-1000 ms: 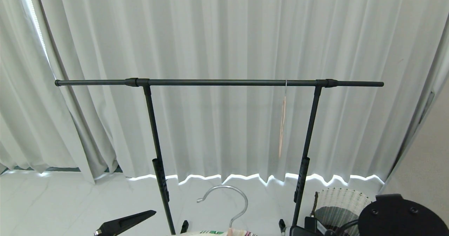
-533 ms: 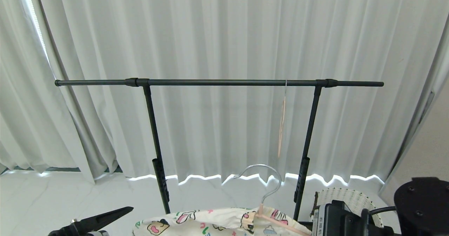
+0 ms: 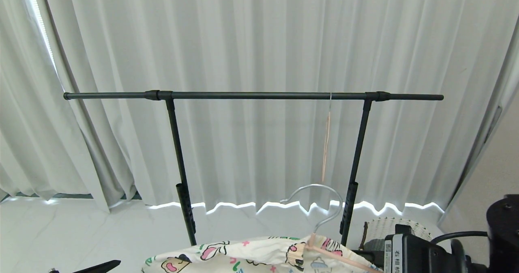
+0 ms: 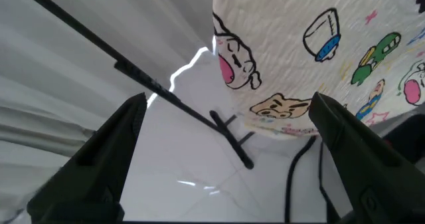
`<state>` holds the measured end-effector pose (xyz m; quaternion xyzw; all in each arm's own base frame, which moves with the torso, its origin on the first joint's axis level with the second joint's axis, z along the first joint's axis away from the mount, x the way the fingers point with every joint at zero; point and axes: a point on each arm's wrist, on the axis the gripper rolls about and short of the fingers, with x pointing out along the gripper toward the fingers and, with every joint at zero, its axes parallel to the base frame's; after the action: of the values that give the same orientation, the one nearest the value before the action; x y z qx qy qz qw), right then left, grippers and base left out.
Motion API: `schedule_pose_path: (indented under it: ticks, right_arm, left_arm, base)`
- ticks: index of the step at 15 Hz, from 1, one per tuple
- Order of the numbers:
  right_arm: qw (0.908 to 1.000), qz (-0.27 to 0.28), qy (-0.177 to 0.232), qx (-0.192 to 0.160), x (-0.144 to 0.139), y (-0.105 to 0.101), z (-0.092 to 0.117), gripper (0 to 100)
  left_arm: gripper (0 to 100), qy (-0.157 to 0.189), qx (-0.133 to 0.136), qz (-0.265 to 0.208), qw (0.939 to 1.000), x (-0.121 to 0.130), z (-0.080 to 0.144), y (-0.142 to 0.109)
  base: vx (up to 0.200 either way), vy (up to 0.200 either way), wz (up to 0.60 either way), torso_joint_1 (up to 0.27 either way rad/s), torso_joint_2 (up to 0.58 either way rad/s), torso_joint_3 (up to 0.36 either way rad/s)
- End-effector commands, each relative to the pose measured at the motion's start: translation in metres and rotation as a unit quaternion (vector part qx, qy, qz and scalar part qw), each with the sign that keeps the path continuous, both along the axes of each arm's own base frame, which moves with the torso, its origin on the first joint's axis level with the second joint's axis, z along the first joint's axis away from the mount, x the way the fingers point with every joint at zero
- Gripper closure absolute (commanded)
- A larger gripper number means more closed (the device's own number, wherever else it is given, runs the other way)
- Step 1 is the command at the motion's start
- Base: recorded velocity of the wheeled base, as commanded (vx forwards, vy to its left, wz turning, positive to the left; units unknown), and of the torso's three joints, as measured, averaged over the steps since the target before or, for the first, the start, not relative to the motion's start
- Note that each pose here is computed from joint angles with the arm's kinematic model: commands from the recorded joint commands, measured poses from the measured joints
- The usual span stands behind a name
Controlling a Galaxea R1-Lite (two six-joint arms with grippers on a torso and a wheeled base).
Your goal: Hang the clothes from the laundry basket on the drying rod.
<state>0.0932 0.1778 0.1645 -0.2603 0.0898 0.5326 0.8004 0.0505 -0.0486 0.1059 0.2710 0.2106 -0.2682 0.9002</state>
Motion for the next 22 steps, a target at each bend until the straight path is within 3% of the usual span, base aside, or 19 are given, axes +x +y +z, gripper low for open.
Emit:
schedule_pose_path:
  ticks: [1, 3, 6, 8, 9, 13, 16, 20, 22]
  right_arm:
    - [0.9999, 0.002, -0.006, 0.008, -0.001, -0.001, 0.004, 100]
    - [0.9998, 0.001, -0.01, 0.015, -0.002, -0.004, 0.007, 100]
    - [0.9996, 0.013, -0.019, 0.019, -0.007, -0.006, 0.01, 100]
    - [0.9994, 0.015, -0.021, 0.021, -0.008, -0.006, 0.011, 100]
    - [0.9993, 0.017, -0.022, 0.023, -0.009, -0.006, 0.012, 100]
    - [0.9993, 0.02, -0.022, 0.023, -0.01, -0.006, 0.011, 100]
    - [0.9995, 0.015, -0.02, 0.018, -0.01, -0.008, 0.009, 100]
    - [0.9996, 0.012, -0.018, 0.018, -0.013, -0.016, 0.006, 100]
    - [0.9996, 0.011, -0.017, 0.022, -0.014, -0.017, 0.007, 100]
  left_arm:
    - [0, 0.011, -0.006, 0.009, 0.9999, 0.0, -0.004, 0.004]
    - [0, 0.017, -0.009, 0.002, 0.9998, -0.001, -0.005, 0.004]
    - [0, 0.039, -0.053, 0.016, 0.9977, -0.001, -0.004, 0.004]
    - [0, 0.044, -0.065, 0.024, 0.9966, -0.001, -0.004, 0.004]
    - [100, 0.045, -0.065, 0.024, 0.9966, -0.001, -0.004, 0.004]
    - [100, 0.045, -0.064, 0.03, 0.9965, -0.001, -0.004, 0.004]
    - [100, 0.042, -0.066, 0.069, 0.9945, 0.003, -0.004, 0.008]
    - [100, 0.041, -0.063, 0.163, 0.9838, 0.009, -0.007, 0.019]
    - [100, 0.051, -0.049, 0.189, 0.9794, 0.009, -0.013, 0.024]
  base:
    - [0.0, 0.0, 0.0, 0.0, 0.0, 0.0]
    - [0.0, 0.0, 0.0, 0.0, 0.0, 0.0]
    - [0.0, 0.0, 0.0, 0.0, 0.0, 0.0]
    - [0.0, 0.0, 0.0, 0.0, 0.0, 0.0]
    - [0.0, 0.0, 0.0, 0.0, 0.0, 0.0]
    - [0.0, 0.0, 0.0, 0.0, 0.0, 0.0]
    - [0.0, 0.0, 0.0, 0.0, 0.0, 0.0]
    - [0.0, 0.0, 0.0, 0.0, 0.0, 0.0]
    - [0.0, 0.0, 0.0, 0.0, 0.0, 0.0]
